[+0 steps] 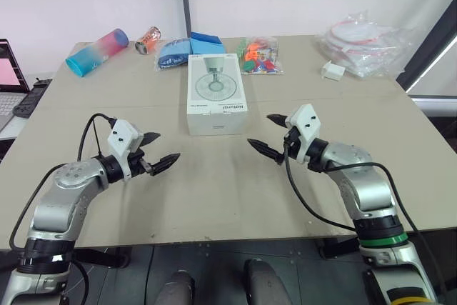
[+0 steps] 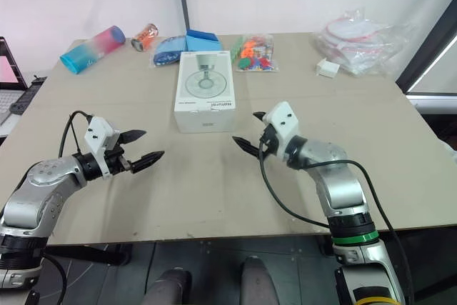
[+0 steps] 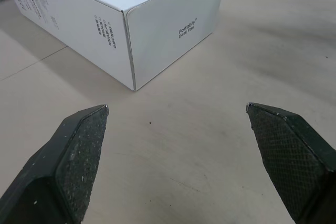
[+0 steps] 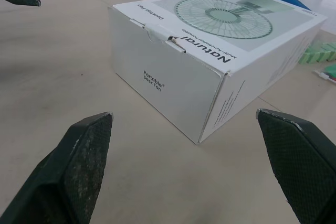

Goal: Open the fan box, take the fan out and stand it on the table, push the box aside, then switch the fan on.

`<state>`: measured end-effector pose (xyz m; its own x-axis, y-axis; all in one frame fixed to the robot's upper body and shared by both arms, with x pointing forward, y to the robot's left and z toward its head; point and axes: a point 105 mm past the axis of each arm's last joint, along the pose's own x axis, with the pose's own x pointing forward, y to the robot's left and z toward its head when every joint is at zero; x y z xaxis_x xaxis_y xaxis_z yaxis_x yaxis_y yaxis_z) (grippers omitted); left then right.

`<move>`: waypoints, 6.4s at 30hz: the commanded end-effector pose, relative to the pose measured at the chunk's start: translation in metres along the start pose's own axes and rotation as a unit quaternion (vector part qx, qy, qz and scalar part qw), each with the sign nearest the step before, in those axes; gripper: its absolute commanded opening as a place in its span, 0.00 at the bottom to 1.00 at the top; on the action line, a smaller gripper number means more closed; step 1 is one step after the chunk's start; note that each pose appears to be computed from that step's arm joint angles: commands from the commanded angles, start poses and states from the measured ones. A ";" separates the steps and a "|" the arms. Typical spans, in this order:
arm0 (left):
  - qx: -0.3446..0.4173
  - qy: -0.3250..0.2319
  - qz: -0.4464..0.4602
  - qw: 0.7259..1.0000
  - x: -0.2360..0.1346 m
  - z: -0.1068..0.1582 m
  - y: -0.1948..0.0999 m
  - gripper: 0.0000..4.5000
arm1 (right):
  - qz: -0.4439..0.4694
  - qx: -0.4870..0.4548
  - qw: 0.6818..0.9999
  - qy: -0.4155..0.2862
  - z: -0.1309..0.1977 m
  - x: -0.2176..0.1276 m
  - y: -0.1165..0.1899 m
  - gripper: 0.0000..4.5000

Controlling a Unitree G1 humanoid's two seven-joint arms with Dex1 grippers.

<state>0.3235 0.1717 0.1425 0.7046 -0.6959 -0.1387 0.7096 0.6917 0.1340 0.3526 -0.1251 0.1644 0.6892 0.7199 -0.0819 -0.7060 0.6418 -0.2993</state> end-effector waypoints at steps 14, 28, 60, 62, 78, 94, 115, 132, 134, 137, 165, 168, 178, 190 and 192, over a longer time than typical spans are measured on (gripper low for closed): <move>0.020 0.011 0.036 0.999 -0.004 0.001 0.009 0.99 | 0.015 -0.023 0.999 -0.020 0.013 0.005 0.006 1.00; -0.001 -0.054 0.014 0.998 0.005 0.046 0.024 0.43 | 0.005 -0.057 0.998 -0.031 0.027 0.012 0.004 1.00; 0.015 0.071 0.022 0.997 0.131 0.052 0.060 0.03 | -0.061 -0.103 0.991 -0.054 0.053 0.081 -0.007 1.00; 0.014 0.067 0.026 0.997 0.131 0.054 0.060 0.03 | -0.059 -0.109 0.991 -0.051 0.052 0.084 -0.007 1.00; 0.017 0.061 0.029 0.998 0.129 0.052 0.062 0.03 | -0.049 -0.135 0.989 -0.028 0.045 0.103 -0.006 1.00; 0.041 0.076 0.024 0.996 0.132 0.041 0.056 0.03 | -0.061 -0.105 0.992 -0.043 0.055 0.104 -0.011 1.00; 0.044 0.076 0.024 0.996 0.132 0.039 0.055 0.03 | -0.126 -0.085 0.988 -0.024 0.056 0.096 -0.037 1.00; 0.064 0.082 0.001 0.995 0.121 0.051 0.060 0.03 | 0.017 -0.029 0.999 0.011 0.015 0.068 0.014 1.00; 0.065 0.082 0.002 0.995 0.121 0.052 0.060 0.03 | 0.031 -0.031 0.999 0.013 0.011 0.065 0.020 1.00; 0.066 0.080 0.003 0.995 0.122 0.053 0.060 0.03 | 0.058 -0.032 0.998 0.017 0.005 0.060 0.032 1.00; 0.088 0.069 0.004 0.994 0.118 0.067 0.064 0.03 | 0.052 -0.025 0.998 0.027 -0.020 0.063 0.030 1.00; 0.088 0.069 0.003 0.994 0.118 0.066 0.064 0.03 | 0.067 -0.017 0.997 0.014 -0.017 0.064 0.035 1.00; 0.095 0.084 -0.008 0.992 0.105 0.061 0.069 0.03 | 0.163 0.058 0.980 -0.101 0.028 0.038 0.055 1.00; 0.100 0.092 -0.003 0.991 0.091 0.051 0.078 0.03 | 0.100 0.110 0.979 -0.139 0.049 0.063 0.036 1.00; 0.099 0.082 0.008 0.992 0.086 0.055 0.082 0.03 | 0.083 0.114 0.980 -0.138 0.049 0.070 0.030 1.00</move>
<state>0.4432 0.1463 0.1885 0.6915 -0.6515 -0.3119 0.7222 0.6162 0.3140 0.3657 -0.0405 0.1840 0.4923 0.8623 0.1184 -0.8634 0.5010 -0.0592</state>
